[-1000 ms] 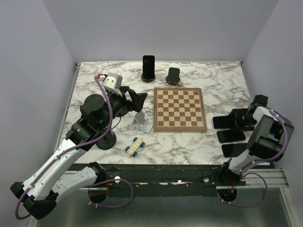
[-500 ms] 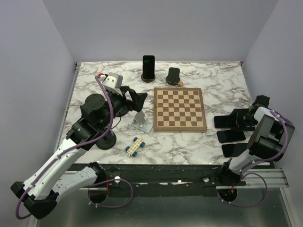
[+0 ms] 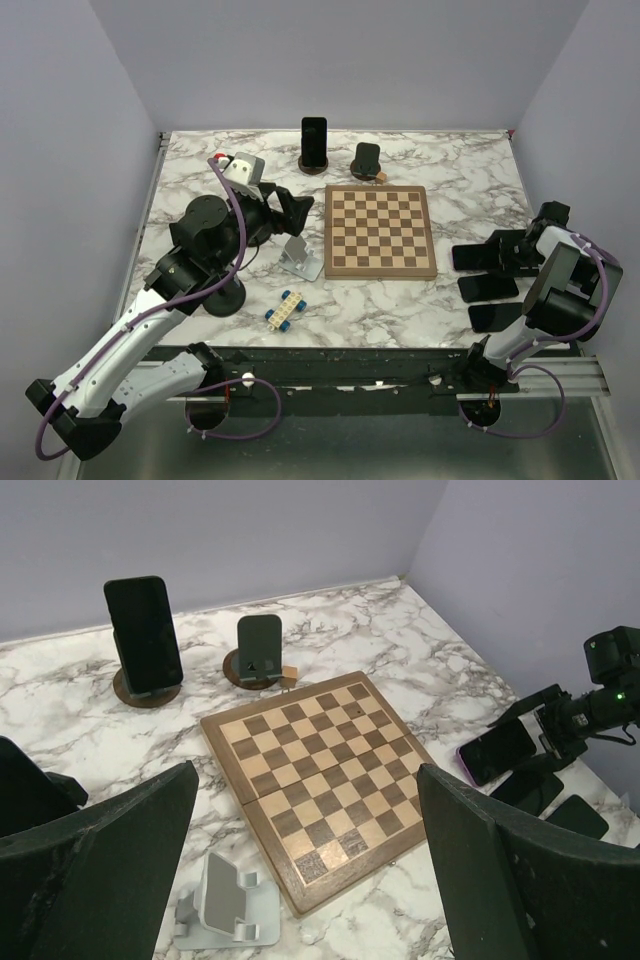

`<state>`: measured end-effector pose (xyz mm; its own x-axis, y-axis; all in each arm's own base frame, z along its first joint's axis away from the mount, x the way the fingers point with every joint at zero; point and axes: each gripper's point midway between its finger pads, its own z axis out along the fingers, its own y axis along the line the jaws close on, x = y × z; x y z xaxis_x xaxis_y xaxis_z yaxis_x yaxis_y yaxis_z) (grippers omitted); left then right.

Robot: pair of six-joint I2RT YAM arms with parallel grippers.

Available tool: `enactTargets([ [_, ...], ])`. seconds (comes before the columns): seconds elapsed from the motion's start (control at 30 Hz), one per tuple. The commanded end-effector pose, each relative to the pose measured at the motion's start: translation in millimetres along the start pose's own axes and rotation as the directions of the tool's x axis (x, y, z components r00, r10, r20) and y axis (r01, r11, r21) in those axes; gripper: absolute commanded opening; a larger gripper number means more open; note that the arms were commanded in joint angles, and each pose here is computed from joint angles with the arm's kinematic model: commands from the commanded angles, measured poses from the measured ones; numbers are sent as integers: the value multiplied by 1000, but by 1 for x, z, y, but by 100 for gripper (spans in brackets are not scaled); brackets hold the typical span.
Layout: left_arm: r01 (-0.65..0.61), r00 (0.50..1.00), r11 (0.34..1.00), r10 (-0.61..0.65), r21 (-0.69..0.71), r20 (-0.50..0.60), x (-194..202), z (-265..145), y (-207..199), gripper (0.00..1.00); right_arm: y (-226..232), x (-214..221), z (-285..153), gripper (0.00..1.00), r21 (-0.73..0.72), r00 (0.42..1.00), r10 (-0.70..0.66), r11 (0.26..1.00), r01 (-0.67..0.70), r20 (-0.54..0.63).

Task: Remove the phone from the phone stand

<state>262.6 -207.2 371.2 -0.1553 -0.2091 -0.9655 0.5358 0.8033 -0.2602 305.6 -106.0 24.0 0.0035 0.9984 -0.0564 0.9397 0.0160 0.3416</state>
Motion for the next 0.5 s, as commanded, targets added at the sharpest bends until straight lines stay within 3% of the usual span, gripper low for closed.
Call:
enactTargets([
  [0.0,16,1000,1000,-17,26,11,-10,-4,-5,99,-21,-13,16,52,64,999,-10,998,7,53],
  [0.03,16,1000,1000,-17,26,11,-10,-4,-5,99,-20,-13,16,59,62,998,-9,998,5,54],
  [0.13,20,1000,999,-21,26,11,-10,-4,-5,99,-17,-14,14,63,54,998,-12,999,9,57],
  [0.17,21,1000,999,-21,27,10,-10,-4,-5,99,-17,-15,14,73,55,998,-15,998,12,61],
  [0.23,23,1000,999,-23,30,9,-9,-3,-5,99,-17,-16,13,75,53,998,-18,998,14,63],
  [0.37,26,1000,999,-26,31,12,-11,-4,-6,99,-15,-17,11,100,49,997,-22,999,18,69],
  [0.47,26,1000,999,-26,32,12,-10,-4,-6,99,-12,-18,9,100,37,997,-26,999,24,72],
])
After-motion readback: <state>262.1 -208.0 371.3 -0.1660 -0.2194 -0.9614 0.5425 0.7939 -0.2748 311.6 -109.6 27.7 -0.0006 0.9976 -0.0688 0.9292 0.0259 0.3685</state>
